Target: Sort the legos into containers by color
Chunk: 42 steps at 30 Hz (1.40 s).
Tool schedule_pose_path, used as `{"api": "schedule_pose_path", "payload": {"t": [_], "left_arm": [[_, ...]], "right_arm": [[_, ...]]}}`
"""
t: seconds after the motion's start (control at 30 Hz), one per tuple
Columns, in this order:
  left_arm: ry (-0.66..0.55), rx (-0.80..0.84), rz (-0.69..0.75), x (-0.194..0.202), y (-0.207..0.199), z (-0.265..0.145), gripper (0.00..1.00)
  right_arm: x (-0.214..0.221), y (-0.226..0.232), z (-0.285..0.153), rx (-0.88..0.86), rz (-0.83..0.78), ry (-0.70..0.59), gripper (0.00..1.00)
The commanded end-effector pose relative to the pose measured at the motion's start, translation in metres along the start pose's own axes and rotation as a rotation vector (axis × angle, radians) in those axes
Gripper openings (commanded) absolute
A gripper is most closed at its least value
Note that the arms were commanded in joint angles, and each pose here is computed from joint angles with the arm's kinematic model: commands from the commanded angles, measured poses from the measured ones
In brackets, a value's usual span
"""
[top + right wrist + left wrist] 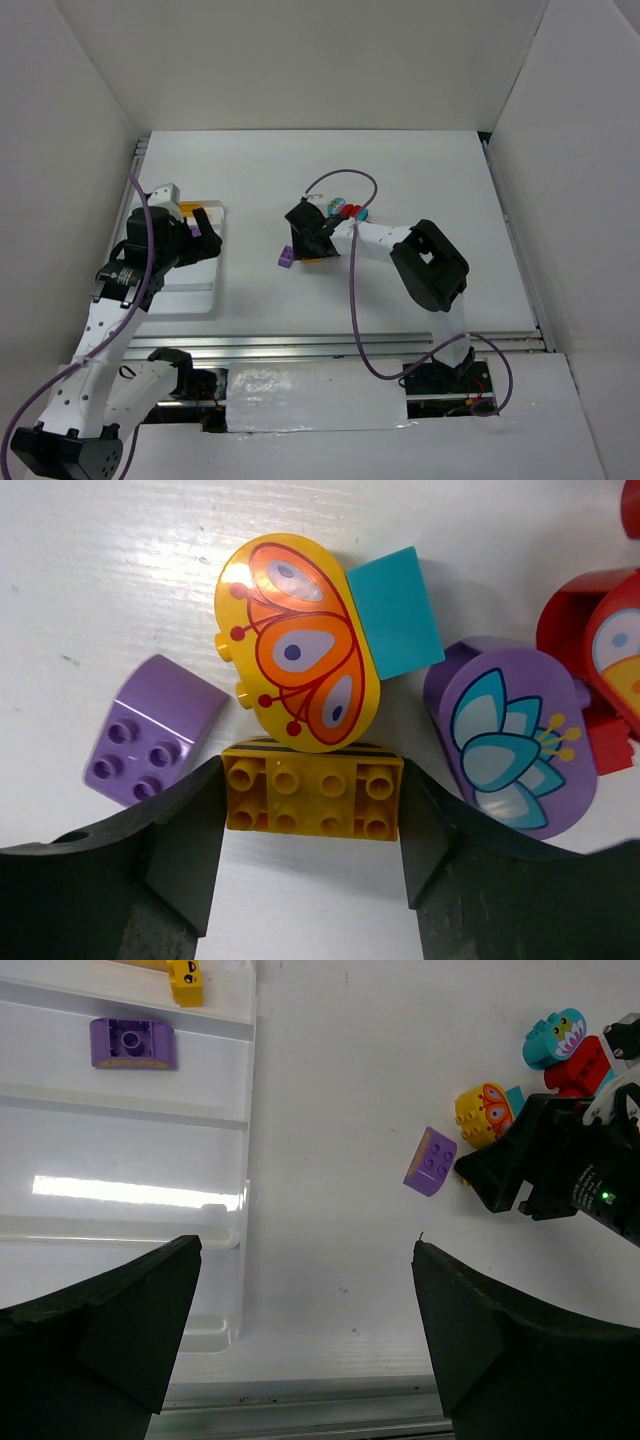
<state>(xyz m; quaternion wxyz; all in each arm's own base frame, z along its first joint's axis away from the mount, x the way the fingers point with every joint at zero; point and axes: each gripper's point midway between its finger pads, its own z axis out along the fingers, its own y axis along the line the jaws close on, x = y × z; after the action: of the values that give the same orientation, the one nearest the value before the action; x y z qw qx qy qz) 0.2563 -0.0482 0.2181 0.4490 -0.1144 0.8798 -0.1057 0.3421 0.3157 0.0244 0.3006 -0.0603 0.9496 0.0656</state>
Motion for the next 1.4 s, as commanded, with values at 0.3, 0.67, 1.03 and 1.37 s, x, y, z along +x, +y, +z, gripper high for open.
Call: {"api": "schedule_pose_path", "payload": {"t": [0.3, 0.67, 1.03, 1.37], "left_arm": [[-0.036, 0.076, -0.034, -0.016, -0.018, -0.001, 1.00], [0.331, 0.681, -0.194, 0.038, -0.121, 0.003, 0.99], [0.462, 0.829, -0.182, 0.074, -0.162, -0.012, 0.95], [0.512, 0.834, -0.171, 0.094, -0.168, -0.011, 0.70]], "right_arm": [[-0.033, 0.034, -0.061, -0.183, -0.084, -0.194, 0.17], [-0.002, 0.089, -0.191, -0.665, -0.464, -0.501, 0.17], [-0.005, 0.109, -0.229, -0.757, -0.504, -0.579, 0.19], [-0.022, 0.106, -0.235, -0.704, -0.452, -0.648, 0.20]]}}
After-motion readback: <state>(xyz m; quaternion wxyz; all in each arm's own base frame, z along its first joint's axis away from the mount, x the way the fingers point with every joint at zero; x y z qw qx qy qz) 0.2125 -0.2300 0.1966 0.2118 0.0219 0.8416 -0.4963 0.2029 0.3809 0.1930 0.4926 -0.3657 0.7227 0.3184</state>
